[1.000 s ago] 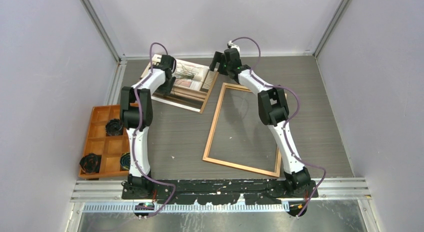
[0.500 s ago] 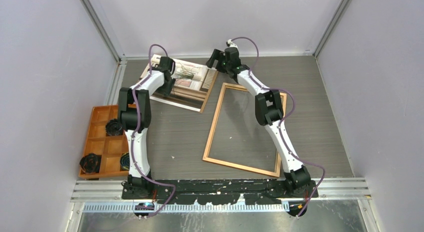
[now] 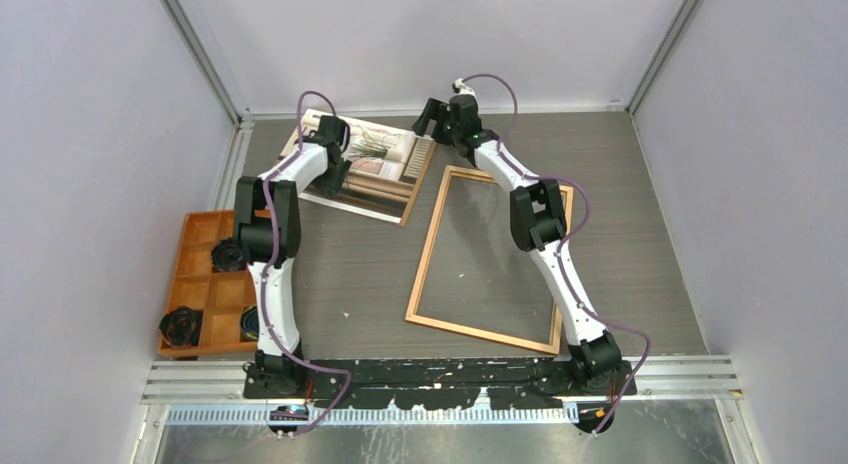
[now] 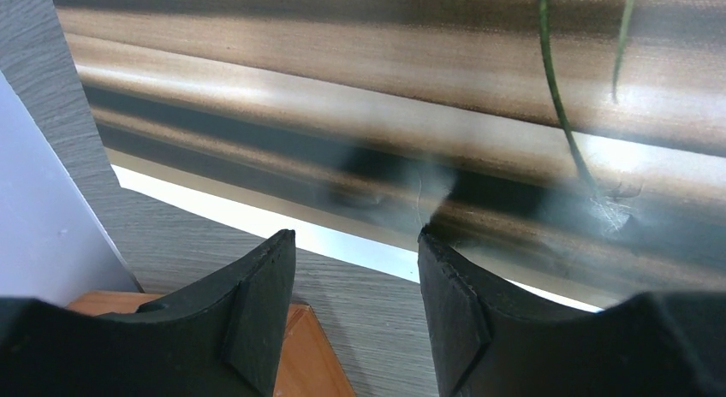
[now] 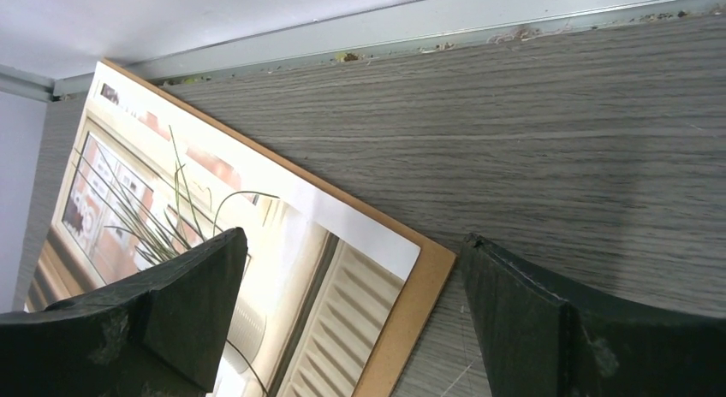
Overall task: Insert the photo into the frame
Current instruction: Adjust the photo frame item at the center of the board.
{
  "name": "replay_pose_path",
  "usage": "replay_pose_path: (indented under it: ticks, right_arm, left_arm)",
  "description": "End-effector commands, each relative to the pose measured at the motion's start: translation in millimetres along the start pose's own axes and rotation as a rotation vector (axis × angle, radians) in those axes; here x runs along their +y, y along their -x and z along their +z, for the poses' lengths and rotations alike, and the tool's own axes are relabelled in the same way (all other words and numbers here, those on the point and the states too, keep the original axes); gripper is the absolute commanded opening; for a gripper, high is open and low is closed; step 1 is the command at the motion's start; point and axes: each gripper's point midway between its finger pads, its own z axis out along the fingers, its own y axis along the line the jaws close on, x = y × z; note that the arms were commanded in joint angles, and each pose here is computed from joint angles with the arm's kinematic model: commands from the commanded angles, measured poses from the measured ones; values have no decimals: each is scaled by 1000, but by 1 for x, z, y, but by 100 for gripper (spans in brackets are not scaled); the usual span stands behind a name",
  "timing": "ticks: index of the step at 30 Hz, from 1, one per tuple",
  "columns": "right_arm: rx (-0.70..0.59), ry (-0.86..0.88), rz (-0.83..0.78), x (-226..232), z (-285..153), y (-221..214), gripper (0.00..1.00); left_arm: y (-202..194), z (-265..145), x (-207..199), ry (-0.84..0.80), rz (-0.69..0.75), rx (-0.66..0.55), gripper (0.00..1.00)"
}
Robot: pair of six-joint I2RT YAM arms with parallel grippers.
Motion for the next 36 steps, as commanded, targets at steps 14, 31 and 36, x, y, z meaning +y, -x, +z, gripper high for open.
replay_pose_path:
  ticks: [14,31,36]
  right_arm:
    - [-41,77,66,6,14,5,98]
    - [243,195,35,52,-32,-69,86]
    - [310,179,-19,62,-55,-92,84]
  left_arm:
    - [-31,5,-21,-101,37,88,57]
    - [-46,-1,-6,-80,35,91,57]
    - [-54,-3,-3,-76,40,100,57]
